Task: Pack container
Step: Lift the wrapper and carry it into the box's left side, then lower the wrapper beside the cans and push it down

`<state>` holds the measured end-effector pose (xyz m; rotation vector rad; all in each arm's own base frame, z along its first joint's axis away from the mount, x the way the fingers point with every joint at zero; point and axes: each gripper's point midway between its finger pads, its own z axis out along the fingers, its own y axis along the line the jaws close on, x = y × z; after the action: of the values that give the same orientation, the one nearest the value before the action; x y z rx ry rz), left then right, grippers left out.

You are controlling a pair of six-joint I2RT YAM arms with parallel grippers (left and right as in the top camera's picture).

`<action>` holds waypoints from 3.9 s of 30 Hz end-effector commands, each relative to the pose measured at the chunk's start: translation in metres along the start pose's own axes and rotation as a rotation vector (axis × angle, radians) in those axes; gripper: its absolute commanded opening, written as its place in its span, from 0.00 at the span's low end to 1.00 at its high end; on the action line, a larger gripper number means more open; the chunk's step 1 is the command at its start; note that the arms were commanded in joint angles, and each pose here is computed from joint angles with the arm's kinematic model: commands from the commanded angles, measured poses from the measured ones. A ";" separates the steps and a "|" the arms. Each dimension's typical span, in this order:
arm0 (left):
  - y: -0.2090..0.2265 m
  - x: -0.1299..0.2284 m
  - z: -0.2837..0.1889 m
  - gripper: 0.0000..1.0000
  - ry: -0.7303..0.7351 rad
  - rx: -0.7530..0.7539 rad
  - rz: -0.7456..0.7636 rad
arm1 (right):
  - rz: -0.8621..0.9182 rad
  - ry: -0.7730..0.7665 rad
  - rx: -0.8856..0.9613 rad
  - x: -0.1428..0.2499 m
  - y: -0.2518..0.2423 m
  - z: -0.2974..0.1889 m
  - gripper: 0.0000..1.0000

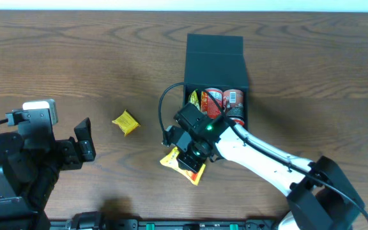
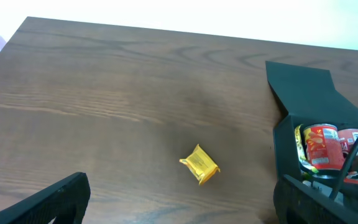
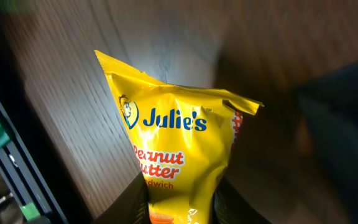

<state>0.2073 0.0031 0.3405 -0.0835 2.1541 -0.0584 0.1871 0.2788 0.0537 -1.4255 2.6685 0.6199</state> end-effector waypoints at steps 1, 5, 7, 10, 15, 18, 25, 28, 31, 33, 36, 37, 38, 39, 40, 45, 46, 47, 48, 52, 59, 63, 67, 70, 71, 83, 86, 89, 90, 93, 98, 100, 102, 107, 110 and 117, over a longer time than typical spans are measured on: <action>0.002 -0.002 0.000 0.95 -0.004 -0.010 -0.009 | 0.020 -0.037 -0.038 -0.015 0.006 -0.006 0.27; 0.002 -0.002 0.000 0.95 -0.003 -0.010 -0.009 | 0.009 -0.069 -0.080 -0.026 0.015 -0.013 0.26; 0.002 -0.001 0.000 0.96 0.000 -0.010 -0.008 | 0.009 -0.080 -0.079 -0.031 0.015 -0.015 0.27; 0.002 0.000 0.000 0.95 0.004 -0.011 -0.007 | 0.014 -0.102 -0.072 -0.039 0.015 -0.020 0.28; 0.002 0.001 0.000 0.95 0.007 -0.011 -0.006 | 0.057 -0.134 -0.020 -0.052 0.007 -0.029 0.28; 0.002 0.001 0.000 0.95 0.007 -0.011 -0.006 | 0.091 -0.152 0.010 -0.058 0.001 -0.034 0.28; 0.003 0.003 0.002 0.96 0.012 -0.018 -0.006 | 0.238 -0.215 0.036 -0.069 -0.022 -0.045 0.28; 0.007 0.006 0.004 0.95 0.022 -0.039 -0.006 | 0.299 -0.241 0.041 -0.072 -0.034 -0.050 0.27; 0.008 0.010 0.008 0.95 0.037 -0.039 -0.007 | 0.365 -0.277 0.047 -0.076 -0.048 -0.056 0.27; 0.008 0.012 0.010 0.95 0.045 -0.040 -0.008 | 0.403 -0.303 0.051 -0.079 -0.057 -0.061 0.27; 0.008 0.013 0.011 0.95 0.049 -0.040 -0.008 | 0.459 -0.339 0.055 -0.082 -0.069 -0.067 0.27; 0.009 0.013 0.011 0.95 0.047 -0.046 -0.008 | 0.478 -0.356 0.057 -0.084 -0.074 -0.070 0.27; 0.011 0.013 0.011 0.96 0.046 -0.054 -0.008 | 0.494 -0.369 0.062 -0.086 -0.078 -0.072 0.27; 0.012 0.013 0.011 0.95 0.047 -0.061 -0.007 | 0.510 -0.379 0.071 -0.086 -0.083 -0.074 0.27; 0.013 0.013 0.011 0.95 0.047 -0.067 -0.007 | 0.537 -0.389 0.088 -0.086 -0.089 -0.076 0.26; 0.016 0.013 0.015 0.95 0.061 -0.082 -0.007 | 0.660 -0.410 0.161 -0.080 -0.111 -0.082 0.27; 0.016 0.013 0.016 0.95 0.065 -0.082 -0.007 | 0.684 -0.413 0.168 -0.079 -0.113 -0.082 0.27; 0.016 0.013 0.018 0.96 0.071 -0.083 -0.008 | 0.712 -0.417 0.179 -0.078 -0.117 -0.083 0.26; 0.016 0.014 0.020 0.96 0.077 -0.083 -0.008 | 0.734 -0.421 0.188 -0.077 -0.119 -0.084 0.26; 0.017 0.015 0.028 0.95 0.106 -0.086 -0.009 | 0.808 -0.432 0.228 -0.073 -0.128 -0.086 0.26; 0.017 0.009 0.032 0.95 0.092 -0.085 -0.012 | 0.914 -0.449 0.270 -0.068 -0.137 -0.088 0.27; 0.017 0.008 0.033 0.95 0.086 -0.085 -0.011 | 0.976 -0.466 0.298 -0.066 -0.142 -0.090 0.27; 0.017 0.008 0.033 0.96 0.086 -0.085 -0.013 | 1.033 -0.482 0.326 -0.062 -0.148 -0.092 0.27; 0.017 0.007 0.033 0.96 0.084 -0.085 -0.020 | 1.069 -0.479 0.328 -0.060 -0.148 -0.092 0.27; 0.017 0.007 0.033 0.95 0.082 -0.085 -0.020 | 1.071 -0.480 0.328 -0.060 -0.148 -0.092 0.27; 0.016 -0.001 0.033 0.96 0.049 -0.082 -0.040 | 1.072 -0.522 0.348 -0.065 -0.154 -0.096 0.26; 0.016 -0.004 0.034 0.95 0.036 -0.081 -0.055 | 1.070 -0.529 0.345 -0.067 -0.154 -0.097 0.26; 0.016 -0.006 0.034 0.95 0.030 -0.080 -0.055 | 1.068 -0.533 0.344 -0.068 -0.154 -0.097 0.26; 0.016 -0.006 0.034 0.95 0.030 -0.081 -0.055 | 1.064 -0.535 0.343 -0.069 -0.153 -0.097 0.25; 0.016 -0.006 0.034 0.95 0.030 -0.081 -0.055 | 1.048 -0.548 0.336 -0.075 -0.150 -0.095 0.25; 0.016 -0.006 0.034 0.96 0.030 -0.081 -0.055 | 1.035 -0.564 0.381 -0.076 -0.151 -0.096 0.27; 0.016 -0.006 0.034 0.96 0.027 -0.081 -0.055 | 1.038 -0.555 0.385 -0.074 -0.151 -0.095 0.27; 0.016 -0.007 0.034 0.95 0.025 -0.080 -0.055 | 1.040 -0.547 0.388 -0.072 -0.151 -0.095 0.26; 0.016 -0.007 0.034 0.95 0.026 -0.080 -0.055 | 1.044 -0.529 0.392 -0.068 -0.150 -0.093 0.26; 0.016 -0.008 0.034 0.96 0.022 -0.080 -0.055 | 1.044 -0.531 0.392 -0.069 -0.150 -0.093 0.26; 0.016 -0.009 0.034 0.95 0.018 -0.080 -0.055 | 1.044 -0.532 0.396 -0.072 -0.156 -0.084 0.26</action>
<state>0.2391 0.0166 0.3298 -0.1748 2.1693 -0.0175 0.3618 0.2246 0.1056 0.2642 2.6457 0.3882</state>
